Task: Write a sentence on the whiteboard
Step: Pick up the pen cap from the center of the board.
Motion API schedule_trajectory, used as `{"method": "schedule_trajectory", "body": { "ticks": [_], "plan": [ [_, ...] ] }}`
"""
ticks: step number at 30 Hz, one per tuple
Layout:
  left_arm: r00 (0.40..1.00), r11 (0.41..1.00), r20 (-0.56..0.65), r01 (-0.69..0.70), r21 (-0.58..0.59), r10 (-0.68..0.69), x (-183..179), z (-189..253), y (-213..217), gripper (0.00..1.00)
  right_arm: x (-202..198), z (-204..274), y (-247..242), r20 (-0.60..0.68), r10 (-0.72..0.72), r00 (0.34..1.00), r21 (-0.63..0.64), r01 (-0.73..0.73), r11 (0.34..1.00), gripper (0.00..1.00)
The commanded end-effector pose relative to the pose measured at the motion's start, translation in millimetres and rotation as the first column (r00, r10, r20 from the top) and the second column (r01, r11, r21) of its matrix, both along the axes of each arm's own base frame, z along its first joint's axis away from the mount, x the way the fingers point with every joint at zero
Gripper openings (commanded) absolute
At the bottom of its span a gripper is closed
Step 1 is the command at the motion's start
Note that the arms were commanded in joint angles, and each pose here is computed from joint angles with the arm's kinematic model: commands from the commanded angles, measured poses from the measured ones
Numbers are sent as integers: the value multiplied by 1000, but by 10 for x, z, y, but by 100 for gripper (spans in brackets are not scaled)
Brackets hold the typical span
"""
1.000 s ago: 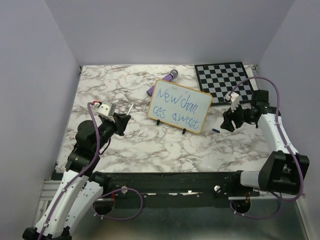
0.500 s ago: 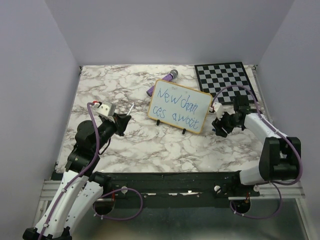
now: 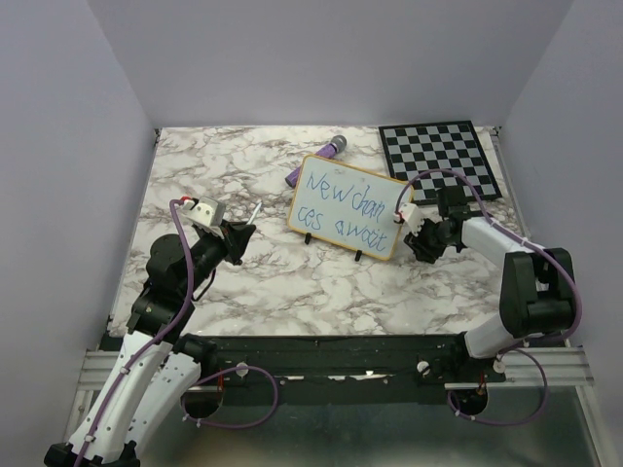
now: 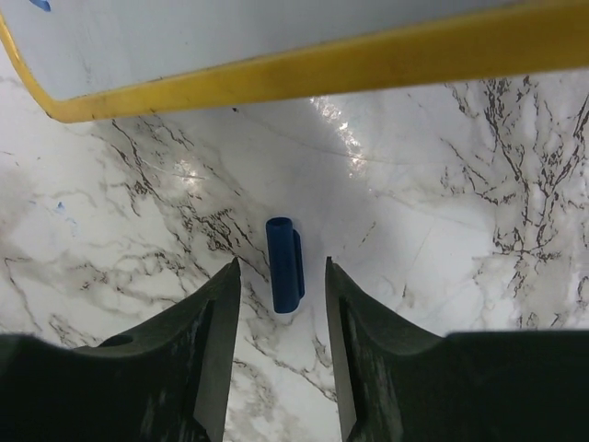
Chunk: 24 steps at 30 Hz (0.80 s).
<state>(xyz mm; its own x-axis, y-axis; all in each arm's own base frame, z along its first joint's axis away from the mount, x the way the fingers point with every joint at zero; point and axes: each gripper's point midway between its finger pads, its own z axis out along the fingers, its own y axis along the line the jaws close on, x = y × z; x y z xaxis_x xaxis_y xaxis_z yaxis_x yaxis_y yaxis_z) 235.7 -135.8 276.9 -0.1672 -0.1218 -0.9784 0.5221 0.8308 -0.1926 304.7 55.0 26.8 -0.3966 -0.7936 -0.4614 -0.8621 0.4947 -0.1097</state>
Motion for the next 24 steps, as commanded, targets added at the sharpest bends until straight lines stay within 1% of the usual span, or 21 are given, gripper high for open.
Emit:
{"method": "schedule_trajectory", "body": {
  "ticks": [1,4,9,11,12,13,15,16,20,24],
  "plan": [
    [1000,1000,12,15,-8,-15,-6,11,-18,0,21,-61,-26,12,7,1000,-37,-6,999,47],
    [1000,1000,13,17,-9,-17,-7,15,-21,0,21,-105,-22,2,11,1000,-51,-11,999,45],
    [1000,1000,10,18,-8,-18,-7,7,-24,0,-15,-175,-14,-15,19,1000,-72,-20,997,45],
    [1000,1000,12,17,-9,-17,-5,11,-22,0,-22,-191,-36,-14,20,1000,-86,-21,996,43],
    [1000,1000,13,18,-9,-18,-8,15,-23,0,-44,-213,-48,-20,21,1000,-92,-23,995,41],
    [1000,1000,13,18,-9,-18,-7,18,-24,0,-45,-218,-71,-20,19,1000,-105,-21,994,34],
    [1000,1000,13,18,-9,-18,-8,15,-23,0,-98,-255,-107,-34,23,999,-125,-27,992,28],
    [1000,1000,13,18,-9,-18,-8,15,-23,0,-113,-268,-143,-35,21,999,-144,-26,989,23],
    [1000,1000,14,24,-8,-24,-13,11,-32,0,-203,-277,-202,-35,33,999,-172,-39,984,15],
    [998,998,15,68,-16,-68,-49,20,-99,0,-287,-187,-173,-39,36,999,-148,-41,988,9]
  ]
}}
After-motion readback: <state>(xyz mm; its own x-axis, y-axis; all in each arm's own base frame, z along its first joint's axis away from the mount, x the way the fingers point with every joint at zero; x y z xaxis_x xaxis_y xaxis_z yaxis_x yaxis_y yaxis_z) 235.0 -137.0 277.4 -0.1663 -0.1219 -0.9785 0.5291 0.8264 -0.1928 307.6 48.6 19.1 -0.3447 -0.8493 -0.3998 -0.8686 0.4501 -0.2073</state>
